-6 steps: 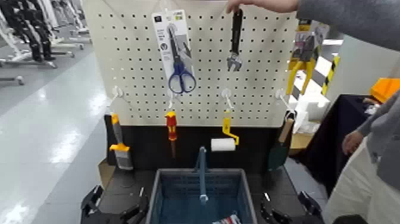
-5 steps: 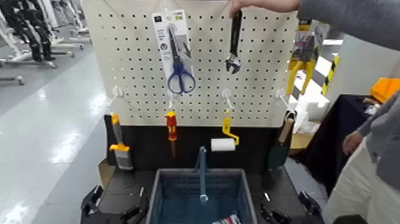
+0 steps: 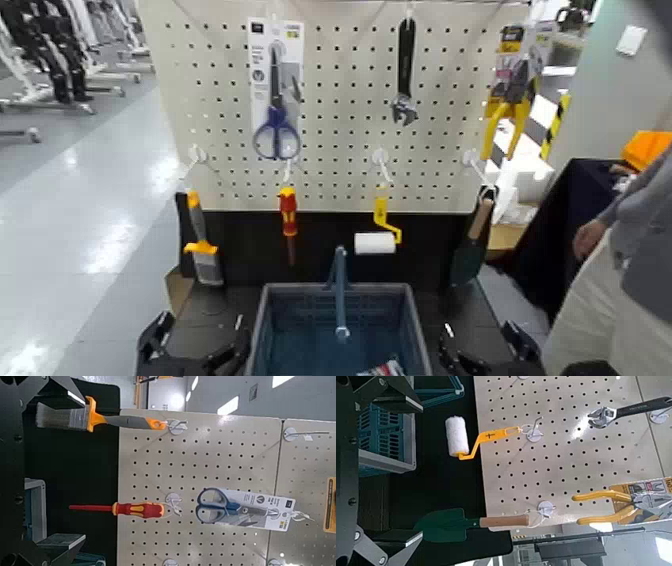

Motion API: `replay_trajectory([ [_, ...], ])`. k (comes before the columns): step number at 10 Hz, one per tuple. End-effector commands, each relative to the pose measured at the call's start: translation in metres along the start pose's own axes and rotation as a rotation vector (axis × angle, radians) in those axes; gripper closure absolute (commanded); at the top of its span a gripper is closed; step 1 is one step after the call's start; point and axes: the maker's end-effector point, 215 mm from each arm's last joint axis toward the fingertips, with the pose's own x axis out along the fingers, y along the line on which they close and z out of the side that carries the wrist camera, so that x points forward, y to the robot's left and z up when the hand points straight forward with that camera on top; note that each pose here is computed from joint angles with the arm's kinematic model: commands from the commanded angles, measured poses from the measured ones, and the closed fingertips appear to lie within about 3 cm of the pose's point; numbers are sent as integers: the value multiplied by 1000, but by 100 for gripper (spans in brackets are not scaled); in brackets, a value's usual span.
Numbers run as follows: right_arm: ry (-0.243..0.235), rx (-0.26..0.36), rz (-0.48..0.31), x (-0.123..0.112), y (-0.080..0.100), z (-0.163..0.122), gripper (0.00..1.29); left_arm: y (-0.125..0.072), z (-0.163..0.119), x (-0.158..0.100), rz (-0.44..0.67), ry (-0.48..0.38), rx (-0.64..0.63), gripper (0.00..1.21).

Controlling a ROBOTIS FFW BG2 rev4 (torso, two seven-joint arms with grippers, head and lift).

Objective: Put the yellow pliers into the crate.

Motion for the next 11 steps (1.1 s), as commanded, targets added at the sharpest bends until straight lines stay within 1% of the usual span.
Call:
replay_trajectory([
  [1,-2,0,0,0,0,1,19,-1,0,0,-2,1,0,12],
  [5,-1,2,2,2,-1,1,19,-1,-1,1,-4,5,-1,12],
  [6,-6,-2,3,3,-4,5,19,-2,-1,1,-3,6,-3,12],
  [8,-22,-20,31,13,-11,17,19,-2,-1,2,-5,5,-1,12],
  [11,-57,-47,47,27,-25,42,21,-2,-1,2,-6,6,-3,12],
])
